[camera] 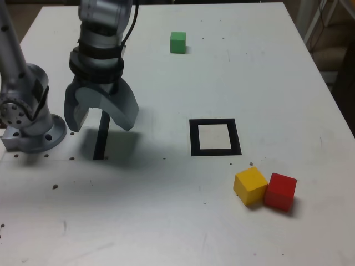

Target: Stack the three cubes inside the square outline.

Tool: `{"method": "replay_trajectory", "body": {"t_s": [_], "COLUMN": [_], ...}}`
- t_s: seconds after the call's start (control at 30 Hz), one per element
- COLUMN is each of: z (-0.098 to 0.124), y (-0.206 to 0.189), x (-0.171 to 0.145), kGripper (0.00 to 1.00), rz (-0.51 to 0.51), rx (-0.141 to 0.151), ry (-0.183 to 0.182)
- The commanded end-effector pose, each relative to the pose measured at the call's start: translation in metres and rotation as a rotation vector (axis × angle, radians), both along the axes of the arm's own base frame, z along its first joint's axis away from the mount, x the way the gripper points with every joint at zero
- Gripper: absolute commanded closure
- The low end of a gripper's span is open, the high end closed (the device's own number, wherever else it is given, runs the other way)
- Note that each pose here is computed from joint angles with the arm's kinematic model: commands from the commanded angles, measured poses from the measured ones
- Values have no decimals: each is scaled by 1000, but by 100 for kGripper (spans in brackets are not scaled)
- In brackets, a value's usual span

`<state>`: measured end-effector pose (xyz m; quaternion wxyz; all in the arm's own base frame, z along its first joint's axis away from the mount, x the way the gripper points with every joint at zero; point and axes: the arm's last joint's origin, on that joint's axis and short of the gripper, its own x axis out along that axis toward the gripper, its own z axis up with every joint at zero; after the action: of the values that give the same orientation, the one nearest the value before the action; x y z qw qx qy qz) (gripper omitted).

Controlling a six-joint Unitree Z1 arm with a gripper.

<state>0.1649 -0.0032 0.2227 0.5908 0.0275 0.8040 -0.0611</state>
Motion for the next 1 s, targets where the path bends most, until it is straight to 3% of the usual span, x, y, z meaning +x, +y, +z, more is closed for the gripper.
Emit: {"method": "replay_trajectory", "body": {"t_s": [0.0, 0.6, 0.97], "z": [0, 3, 14], "y": [0, 0, -18], "x": [1, 5, 31], "kGripper": [1, 1, 1], "rz": [0, -6, -94], "rx": [0, 4, 1], "ry": [1, -12, -31]}}
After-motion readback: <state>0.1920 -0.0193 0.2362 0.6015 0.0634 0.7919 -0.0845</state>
